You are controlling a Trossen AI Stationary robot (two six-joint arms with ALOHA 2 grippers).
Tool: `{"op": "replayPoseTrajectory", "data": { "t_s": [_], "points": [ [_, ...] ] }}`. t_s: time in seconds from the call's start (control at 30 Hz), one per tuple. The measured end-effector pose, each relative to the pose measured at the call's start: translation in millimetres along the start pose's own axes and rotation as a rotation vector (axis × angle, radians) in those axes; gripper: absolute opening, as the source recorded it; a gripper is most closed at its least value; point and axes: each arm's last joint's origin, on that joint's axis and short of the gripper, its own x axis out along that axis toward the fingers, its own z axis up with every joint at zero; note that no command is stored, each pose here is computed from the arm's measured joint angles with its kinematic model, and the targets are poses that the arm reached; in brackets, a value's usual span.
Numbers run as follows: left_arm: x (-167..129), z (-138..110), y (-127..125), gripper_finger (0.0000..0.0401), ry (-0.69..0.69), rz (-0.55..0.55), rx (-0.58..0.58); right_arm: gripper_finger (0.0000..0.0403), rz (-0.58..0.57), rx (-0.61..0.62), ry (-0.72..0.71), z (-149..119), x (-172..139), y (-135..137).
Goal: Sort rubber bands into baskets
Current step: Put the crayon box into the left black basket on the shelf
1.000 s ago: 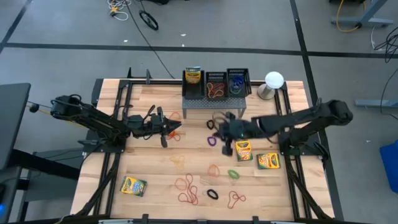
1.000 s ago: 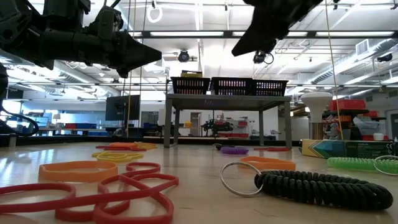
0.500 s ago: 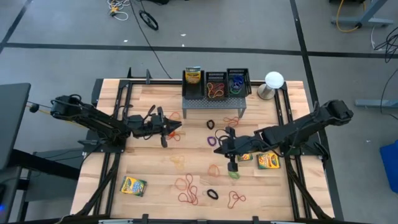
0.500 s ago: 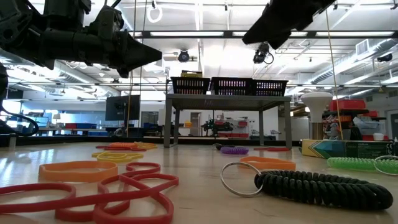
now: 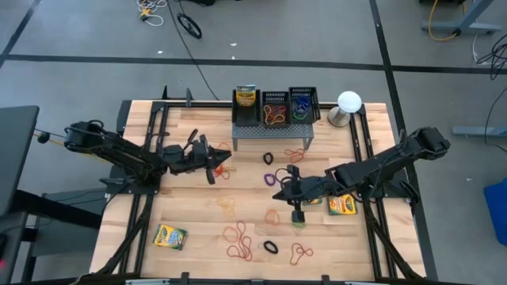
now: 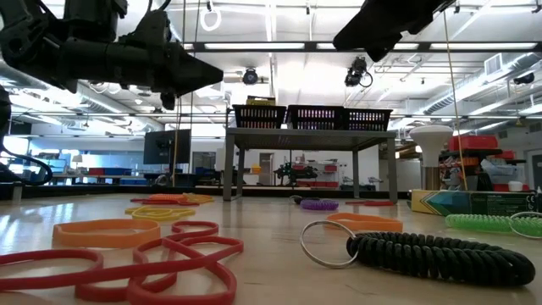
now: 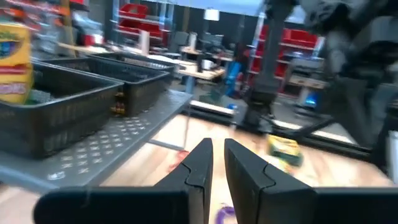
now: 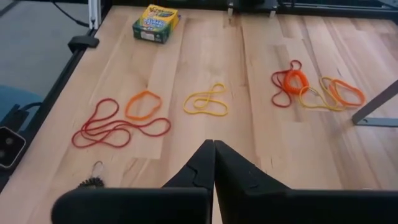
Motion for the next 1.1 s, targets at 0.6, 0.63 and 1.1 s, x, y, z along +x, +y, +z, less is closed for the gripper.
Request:
{"op": "replayPoseTrajectory", "data": {
  "t_s": [0.6, 0.63, 1.1],
  "points": [
    [0.5, -39.1, -23.8, 0.0023, 0.226, -0.139, 0.065, 0.0013, -0.047, 0.033, -0.036, 5.8, 3.5, -17.9],
    [0.7, -41.0, -23.8, 0.0027, 0.235, -0.138, 0.053, 0.0013, -0.052, 0.035, -0.036, 6.0, 3.7, -19.4],
    [1.7, -43.8, -23.4, 0.0036, 0.230, -0.122, 0.115, 0.0013, -0.070, 0.027, -0.034, 6.7, 5.0, -27.7]
  ]
}}
